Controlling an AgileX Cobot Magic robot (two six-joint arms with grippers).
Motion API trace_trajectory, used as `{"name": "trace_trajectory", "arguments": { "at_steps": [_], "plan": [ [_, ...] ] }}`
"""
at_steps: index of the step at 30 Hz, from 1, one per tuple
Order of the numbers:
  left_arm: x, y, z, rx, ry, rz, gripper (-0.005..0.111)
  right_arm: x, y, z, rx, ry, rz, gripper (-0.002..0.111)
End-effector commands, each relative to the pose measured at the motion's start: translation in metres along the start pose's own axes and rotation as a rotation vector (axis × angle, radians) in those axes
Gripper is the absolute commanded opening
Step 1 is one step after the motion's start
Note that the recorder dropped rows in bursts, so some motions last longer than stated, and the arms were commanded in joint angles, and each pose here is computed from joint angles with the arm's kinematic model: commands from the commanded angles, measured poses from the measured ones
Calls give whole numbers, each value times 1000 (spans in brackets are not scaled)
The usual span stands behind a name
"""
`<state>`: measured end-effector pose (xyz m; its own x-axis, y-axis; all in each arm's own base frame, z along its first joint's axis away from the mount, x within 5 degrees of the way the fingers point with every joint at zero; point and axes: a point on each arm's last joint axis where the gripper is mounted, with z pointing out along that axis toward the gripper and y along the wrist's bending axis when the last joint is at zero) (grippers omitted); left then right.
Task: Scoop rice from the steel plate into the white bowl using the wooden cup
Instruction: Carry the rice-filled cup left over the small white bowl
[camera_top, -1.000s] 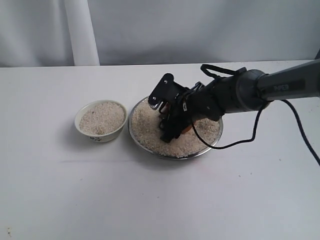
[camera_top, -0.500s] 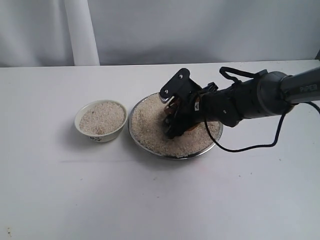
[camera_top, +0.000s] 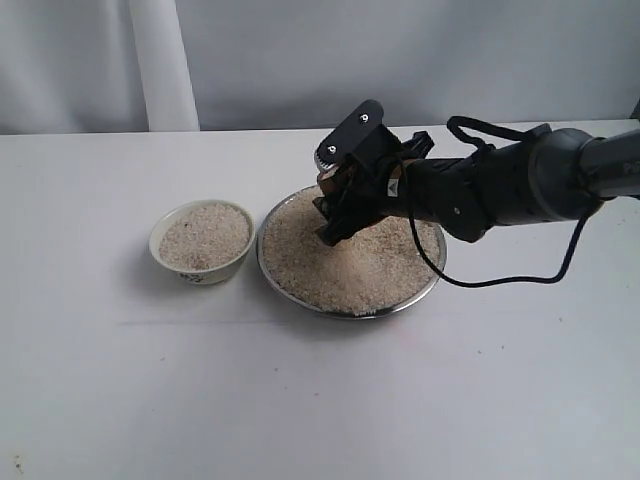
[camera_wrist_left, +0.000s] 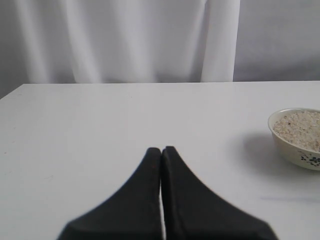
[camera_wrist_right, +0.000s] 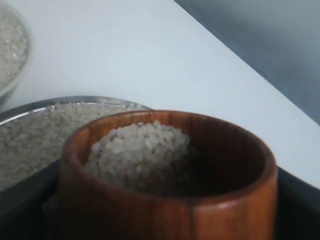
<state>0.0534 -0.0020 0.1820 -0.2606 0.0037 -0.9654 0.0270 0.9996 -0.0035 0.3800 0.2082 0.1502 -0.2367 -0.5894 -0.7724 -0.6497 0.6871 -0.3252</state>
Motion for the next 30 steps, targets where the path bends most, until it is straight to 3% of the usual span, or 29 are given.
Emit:
{"name": "trace_trajectory", "arguments": {
  "at_steps": [1,15,23,30],
  "plan": [
    [0,0,0,2,-7,-3,0,-27,8,-12,-11,-95,-83,0],
    [0,0,0,2,-7,-3,0,-122,33,-2,-36,11,-326,0],
    [0,0,0,2,-7,-3,0,-138,58,22,-64,81,-475,0],
    [0,0,0,2,-7,-3,0,-131,84,40,-64,152,-664,0]
  ]
}}
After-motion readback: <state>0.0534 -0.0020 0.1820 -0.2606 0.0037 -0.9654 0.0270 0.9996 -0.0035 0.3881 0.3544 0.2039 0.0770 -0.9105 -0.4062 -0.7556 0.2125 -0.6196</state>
